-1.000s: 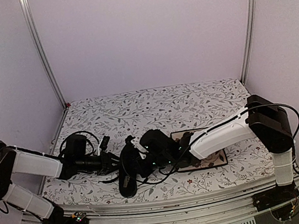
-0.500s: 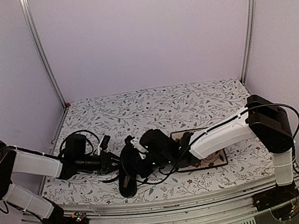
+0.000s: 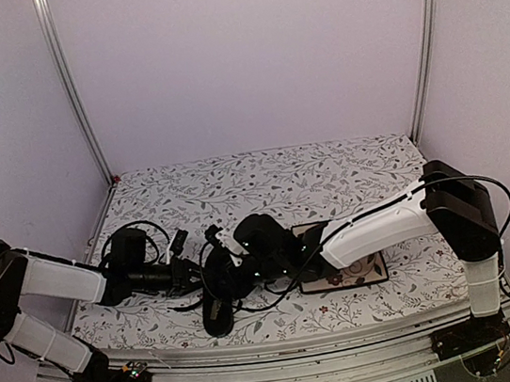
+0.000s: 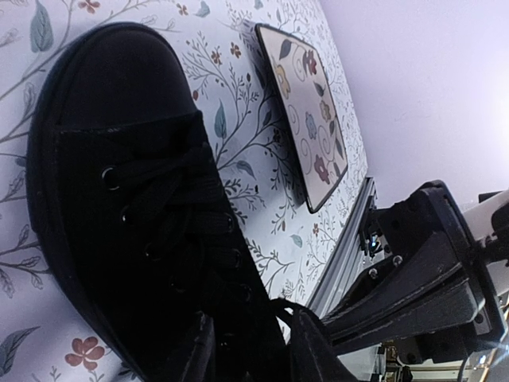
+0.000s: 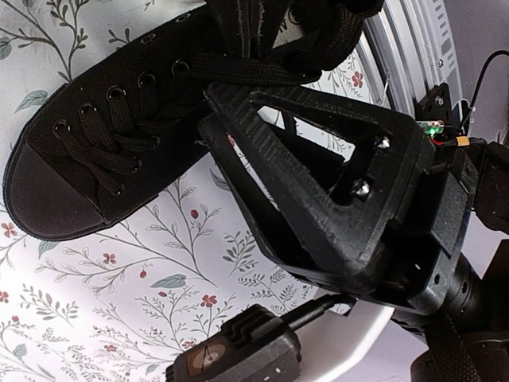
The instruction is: Tie the shoes
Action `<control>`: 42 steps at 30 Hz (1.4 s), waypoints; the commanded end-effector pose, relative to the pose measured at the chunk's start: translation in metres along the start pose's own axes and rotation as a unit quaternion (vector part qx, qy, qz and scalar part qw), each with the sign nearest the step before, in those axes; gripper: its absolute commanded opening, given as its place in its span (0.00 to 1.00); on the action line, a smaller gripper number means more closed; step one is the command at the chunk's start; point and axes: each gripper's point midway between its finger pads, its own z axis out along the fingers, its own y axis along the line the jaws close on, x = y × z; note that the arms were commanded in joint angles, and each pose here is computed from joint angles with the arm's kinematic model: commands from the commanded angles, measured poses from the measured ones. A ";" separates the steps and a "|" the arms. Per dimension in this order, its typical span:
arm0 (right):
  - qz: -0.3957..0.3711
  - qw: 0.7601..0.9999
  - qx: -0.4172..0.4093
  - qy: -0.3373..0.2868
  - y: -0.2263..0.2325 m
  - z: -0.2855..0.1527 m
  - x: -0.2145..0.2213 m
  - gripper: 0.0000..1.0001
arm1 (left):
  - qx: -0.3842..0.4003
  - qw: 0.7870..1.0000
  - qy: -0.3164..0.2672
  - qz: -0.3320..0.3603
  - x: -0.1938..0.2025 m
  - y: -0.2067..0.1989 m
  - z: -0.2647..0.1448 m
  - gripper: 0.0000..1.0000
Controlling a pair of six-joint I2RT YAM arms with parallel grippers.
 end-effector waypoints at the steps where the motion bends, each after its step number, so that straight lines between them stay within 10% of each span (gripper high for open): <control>1: -0.006 1.000 -0.008 -0.005 0.004 0.008 -0.003 0.02 | 0.016 1.000 -0.006 0.023 -0.008 -0.007 -0.001 0.31; 28: 0.004 1.000 -0.001 0.003 0.000 0.015 0.001 0.02 | 0.058 0.998 0.015 0.035 0.004 -0.013 0.002 0.21; 42: 0.005 1.000 0.003 -0.002 -0.001 0.013 -0.001 0.02 | 0.047 0.999 0.018 0.016 0.010 -0.005 0.002 0.00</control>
